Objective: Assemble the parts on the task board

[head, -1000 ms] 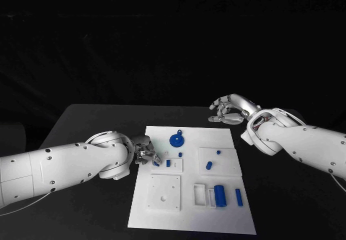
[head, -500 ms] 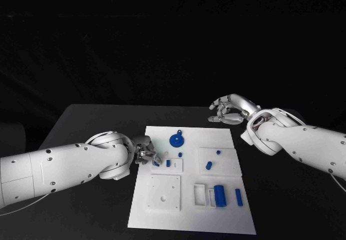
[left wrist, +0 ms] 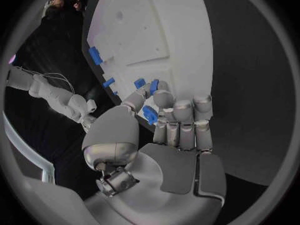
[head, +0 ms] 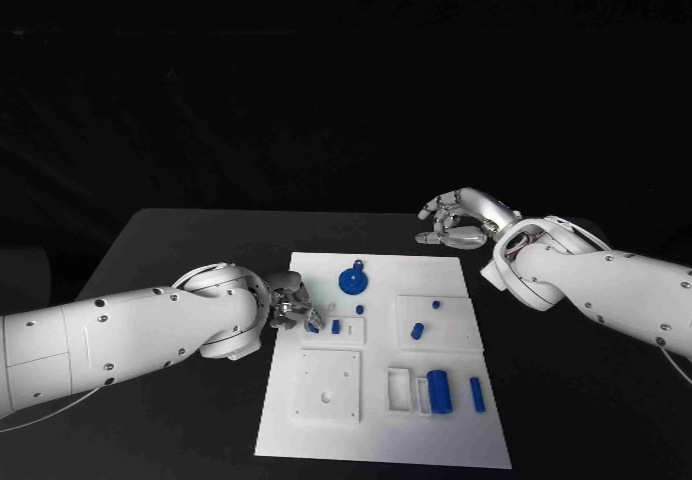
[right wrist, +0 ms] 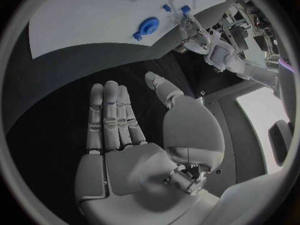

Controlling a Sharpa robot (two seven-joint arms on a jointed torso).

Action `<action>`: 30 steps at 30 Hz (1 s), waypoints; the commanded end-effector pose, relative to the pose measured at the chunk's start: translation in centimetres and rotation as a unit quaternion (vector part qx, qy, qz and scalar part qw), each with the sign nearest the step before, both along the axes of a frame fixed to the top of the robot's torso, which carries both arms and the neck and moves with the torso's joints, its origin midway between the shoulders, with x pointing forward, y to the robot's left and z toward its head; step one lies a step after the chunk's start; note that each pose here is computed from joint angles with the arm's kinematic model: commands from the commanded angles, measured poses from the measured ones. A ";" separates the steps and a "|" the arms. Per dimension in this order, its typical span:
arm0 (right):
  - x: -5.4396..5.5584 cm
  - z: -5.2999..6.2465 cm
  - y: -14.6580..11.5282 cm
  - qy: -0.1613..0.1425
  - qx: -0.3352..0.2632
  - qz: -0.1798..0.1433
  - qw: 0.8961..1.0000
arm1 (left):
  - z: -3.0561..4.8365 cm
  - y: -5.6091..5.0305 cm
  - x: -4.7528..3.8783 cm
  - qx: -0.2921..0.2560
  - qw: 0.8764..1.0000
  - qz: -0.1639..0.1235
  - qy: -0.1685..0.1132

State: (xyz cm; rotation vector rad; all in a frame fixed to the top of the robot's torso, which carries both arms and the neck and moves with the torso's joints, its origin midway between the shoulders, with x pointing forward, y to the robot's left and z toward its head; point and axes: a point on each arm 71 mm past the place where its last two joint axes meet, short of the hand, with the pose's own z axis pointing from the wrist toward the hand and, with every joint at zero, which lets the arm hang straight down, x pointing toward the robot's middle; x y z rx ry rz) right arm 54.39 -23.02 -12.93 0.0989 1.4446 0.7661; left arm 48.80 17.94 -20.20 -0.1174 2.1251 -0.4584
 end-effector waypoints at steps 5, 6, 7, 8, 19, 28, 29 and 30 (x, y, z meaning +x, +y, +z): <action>-0.1 0.0 0.1 -0.001 0.000 0.005 1.000 | -0.69 -0.3 -0.41 0.012 1.000 -0.013 0.015; -0.1 0.0 0.1 -0.001 0.000 0.005 1.000 | -0.70 -0.3 -0.42 0.012 1.000 -0.013 0.016; -0.1 0.0 0.1 -0.001 0.000 0.005 1.000 | -0.70 -0.3 -0.43 0.012 1.000 -0.013 0.015; 0.0 0.0 0.1 -0.001 0.000 0.004 1.000 | -0.71 -0.3 -0.43 0.012 1.000 -0.014 0.016; 0.0 0.0 0.0 -0.001 0.000 0.004 1.000 | -0.72 -0.2 -0.33 0.013 1.000 -0.011 0.015; 0.0 0.0 0.1 0.000 0.000 0.004 1.000 | -0.73 0.0 -0.22 0.014 1.000 -0.009 0.014; 0.0 0.0 0.1 0.000 0.000 0.004 1.000 | -0.74 0.0 -0.21 0.014 1.000 -0.008 0.014; 0.0 0.0 0.1 0.000 0.000 0.005 1.000 | -0.73 0.0 -0.20 0.014 1.000 -0.008 0.014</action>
